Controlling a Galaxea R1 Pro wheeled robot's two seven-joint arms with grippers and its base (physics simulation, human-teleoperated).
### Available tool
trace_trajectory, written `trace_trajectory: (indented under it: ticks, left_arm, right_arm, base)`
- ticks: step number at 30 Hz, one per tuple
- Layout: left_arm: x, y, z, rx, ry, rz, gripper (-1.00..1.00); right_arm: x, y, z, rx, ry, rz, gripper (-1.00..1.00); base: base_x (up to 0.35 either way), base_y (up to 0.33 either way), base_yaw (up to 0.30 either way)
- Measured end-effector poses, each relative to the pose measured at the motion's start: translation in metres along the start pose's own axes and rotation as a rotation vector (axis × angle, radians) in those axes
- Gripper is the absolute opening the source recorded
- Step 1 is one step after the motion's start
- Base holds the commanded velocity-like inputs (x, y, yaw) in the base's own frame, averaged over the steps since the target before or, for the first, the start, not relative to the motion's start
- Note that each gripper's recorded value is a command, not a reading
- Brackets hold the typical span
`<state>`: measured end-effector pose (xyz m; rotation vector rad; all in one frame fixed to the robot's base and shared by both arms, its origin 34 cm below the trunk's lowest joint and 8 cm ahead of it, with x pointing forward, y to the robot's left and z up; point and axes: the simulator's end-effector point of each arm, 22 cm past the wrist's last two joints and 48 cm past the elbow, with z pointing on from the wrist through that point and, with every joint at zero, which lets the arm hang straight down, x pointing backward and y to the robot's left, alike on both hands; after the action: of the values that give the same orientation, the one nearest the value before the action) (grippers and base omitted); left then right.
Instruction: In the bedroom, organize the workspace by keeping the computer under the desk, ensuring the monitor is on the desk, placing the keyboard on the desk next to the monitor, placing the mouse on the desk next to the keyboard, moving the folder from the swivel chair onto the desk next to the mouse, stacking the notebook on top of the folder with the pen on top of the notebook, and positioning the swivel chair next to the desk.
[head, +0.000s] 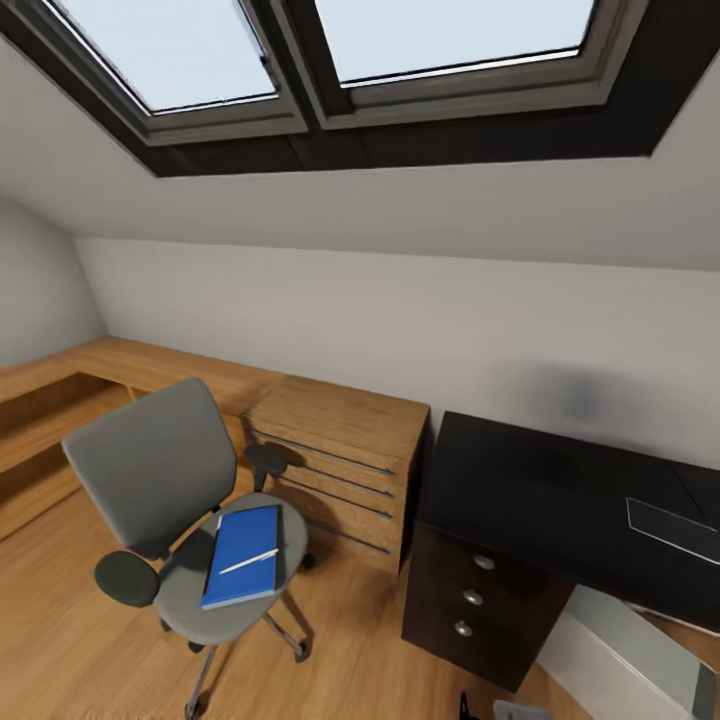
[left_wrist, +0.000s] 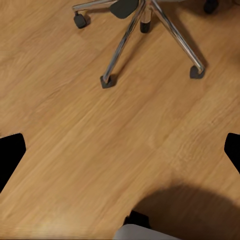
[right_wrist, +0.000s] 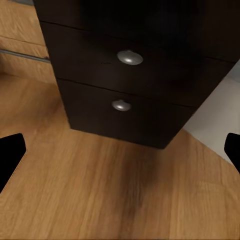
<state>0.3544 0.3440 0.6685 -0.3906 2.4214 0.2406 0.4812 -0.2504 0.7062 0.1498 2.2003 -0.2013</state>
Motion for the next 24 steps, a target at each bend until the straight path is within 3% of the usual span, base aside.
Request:
trace_trajectory:
  ticks: [15,24]
  left_arm:
    - [0.000,0.000,0.000,0.000,0.001,0.000,1.00]
    - [0.013,-0.005,-0.002,0.013,0.026,0.011,1.00]
  right_arm:
    - [0.000,-0.001,0.000,0.001,-0.002,0.000,1.00]
    - [-0.008,-0.004,0.000,0.006,-0.044,0.013,1.00]
  base:
    - [0.000,0.000,0.279]
    - [0.000,0.000,0.274]
